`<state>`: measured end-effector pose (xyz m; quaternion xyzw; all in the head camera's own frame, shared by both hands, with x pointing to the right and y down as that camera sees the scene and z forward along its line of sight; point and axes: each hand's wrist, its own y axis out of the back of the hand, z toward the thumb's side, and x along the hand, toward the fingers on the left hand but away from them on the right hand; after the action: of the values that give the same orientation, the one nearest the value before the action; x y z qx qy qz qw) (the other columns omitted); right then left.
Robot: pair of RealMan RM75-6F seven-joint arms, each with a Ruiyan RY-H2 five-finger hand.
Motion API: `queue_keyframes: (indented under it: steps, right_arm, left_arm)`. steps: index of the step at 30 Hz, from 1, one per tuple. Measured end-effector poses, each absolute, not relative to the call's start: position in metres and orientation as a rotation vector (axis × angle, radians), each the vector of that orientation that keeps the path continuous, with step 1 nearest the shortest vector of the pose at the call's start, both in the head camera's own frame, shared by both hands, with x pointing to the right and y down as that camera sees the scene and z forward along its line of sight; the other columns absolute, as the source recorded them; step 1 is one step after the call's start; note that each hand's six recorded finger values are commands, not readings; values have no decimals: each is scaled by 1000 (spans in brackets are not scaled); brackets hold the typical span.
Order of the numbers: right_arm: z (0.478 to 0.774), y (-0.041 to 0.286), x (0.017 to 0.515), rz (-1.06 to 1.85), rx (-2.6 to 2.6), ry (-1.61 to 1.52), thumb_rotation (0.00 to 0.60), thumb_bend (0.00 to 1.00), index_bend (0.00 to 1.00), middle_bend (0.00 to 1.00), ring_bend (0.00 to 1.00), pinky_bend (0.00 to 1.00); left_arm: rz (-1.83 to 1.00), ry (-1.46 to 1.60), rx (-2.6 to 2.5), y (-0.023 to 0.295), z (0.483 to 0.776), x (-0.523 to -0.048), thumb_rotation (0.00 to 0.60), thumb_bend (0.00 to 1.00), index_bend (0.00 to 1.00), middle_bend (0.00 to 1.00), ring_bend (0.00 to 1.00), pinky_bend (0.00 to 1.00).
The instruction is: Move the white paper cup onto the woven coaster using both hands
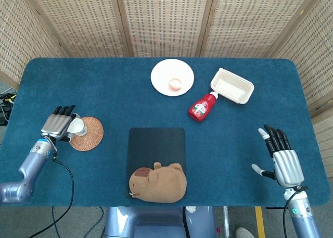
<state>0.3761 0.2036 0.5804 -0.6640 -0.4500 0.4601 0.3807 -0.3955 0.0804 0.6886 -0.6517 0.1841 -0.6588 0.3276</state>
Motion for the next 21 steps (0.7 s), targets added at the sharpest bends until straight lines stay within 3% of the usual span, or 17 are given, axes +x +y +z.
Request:
queue_keyframes:
  steps: [5,21]
  right_arm:
    - [580,203,377,1175,-1694,-1152,600,48,34,0,0,0]
    - [580,203,376,1173,-1697,-1152,600,49,34,0,0,0]
  left_arm:
    - [-1723,459,-1714,82,687,-394,600,292,5,0,0,0]
    - [-1657,564,-1712,84,663,-394,600,257,0,0,0,0]
